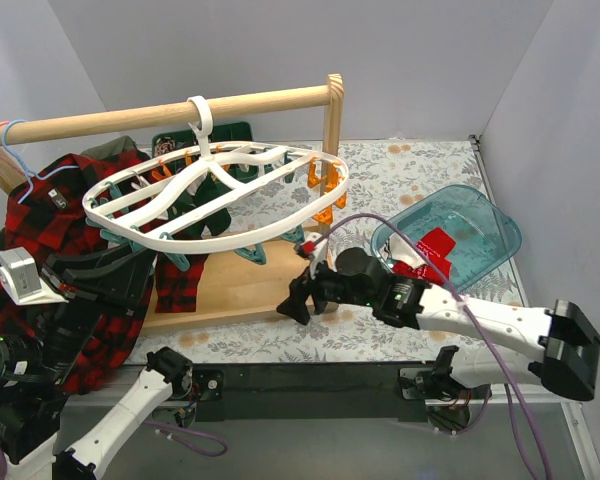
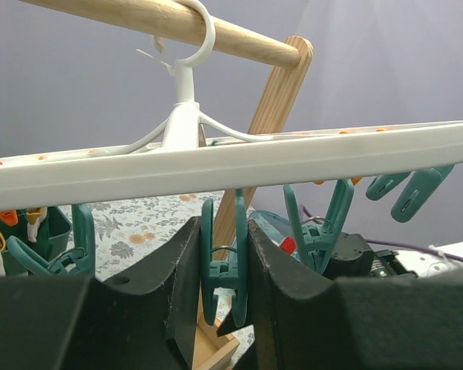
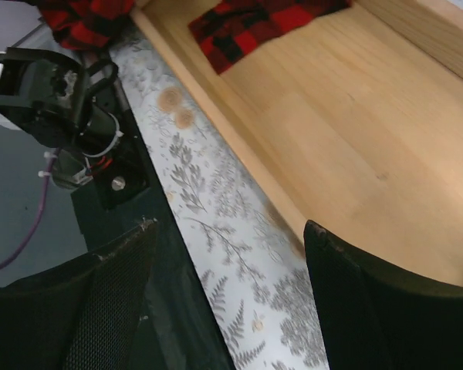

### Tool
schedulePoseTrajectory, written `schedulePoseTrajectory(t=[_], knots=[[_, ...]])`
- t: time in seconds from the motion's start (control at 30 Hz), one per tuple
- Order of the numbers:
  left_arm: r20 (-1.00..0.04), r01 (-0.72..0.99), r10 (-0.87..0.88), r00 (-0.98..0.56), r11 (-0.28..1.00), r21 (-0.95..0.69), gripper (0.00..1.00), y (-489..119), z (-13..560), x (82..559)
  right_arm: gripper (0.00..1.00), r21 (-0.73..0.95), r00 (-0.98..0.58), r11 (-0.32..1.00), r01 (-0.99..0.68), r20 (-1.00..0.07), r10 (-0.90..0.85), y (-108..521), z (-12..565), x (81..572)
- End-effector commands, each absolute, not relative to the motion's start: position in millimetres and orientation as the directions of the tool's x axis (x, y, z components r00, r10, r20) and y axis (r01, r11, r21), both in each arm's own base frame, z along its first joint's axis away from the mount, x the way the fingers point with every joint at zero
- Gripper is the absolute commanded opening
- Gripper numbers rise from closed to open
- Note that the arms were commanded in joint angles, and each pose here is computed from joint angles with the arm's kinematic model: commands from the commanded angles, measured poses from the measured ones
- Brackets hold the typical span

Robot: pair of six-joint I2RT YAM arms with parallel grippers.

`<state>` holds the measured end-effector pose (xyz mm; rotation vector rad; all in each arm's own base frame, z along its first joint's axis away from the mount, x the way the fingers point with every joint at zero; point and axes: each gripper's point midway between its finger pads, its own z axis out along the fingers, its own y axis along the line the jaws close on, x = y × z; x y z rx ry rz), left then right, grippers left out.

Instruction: Remove the socks clipped to the hanger

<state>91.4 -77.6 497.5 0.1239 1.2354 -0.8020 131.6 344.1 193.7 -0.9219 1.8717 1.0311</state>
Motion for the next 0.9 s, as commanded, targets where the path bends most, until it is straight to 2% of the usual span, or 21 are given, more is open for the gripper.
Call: schedulePoseTrajectory(t=[0.0, 0.13, 0.37, 0.53, 0.87], knots=[[-0.882, 0.664, -0.466, 0.069, 0.681, -0.308, 0.0, -87.6, 493.3, 79.3, 0.83, 0.274, -0.295, 0.233, -0.933, -0.954, -0.061, 408.8, 266.5, 122.8], [-0.88, 0.664, -0.472, 0.062, 0.677, -0.317, 0.0, -87.9, 490.9, 79.1, 0.87, 0.235, -0.242, 0.152, -0.96, -0.97, -0.029, 456.9, 282.9, 126.5], [-0.877, 0.671, -0.478, 0.053, 0.667, -0.323, 0.0, -90.3, 490.0, 79.4, 0.89, 0.194, -0.192, 0.04, -0.98, -0.979, 0.064, 526.5, 314.8, 132.5], [-0.875, 0.674, -0.481, 0.056, 0.665, -0.322, 0.0, -89.5, 490.5, 77.2, 0.96, 0.155, -0.151, 0.019, -0.988, -0.977, 0.149, 565.1, 322.5, 142.9], [-0.871, 0.683, -0.49, 0.035, 0.648, -0.337, 0.0, -93.0, 488.1, 77.0, 0.98, 0.137, -0.136, -0.013, -0.991, -0.961, 0.242, 618.9, 335.3, 144.3]])
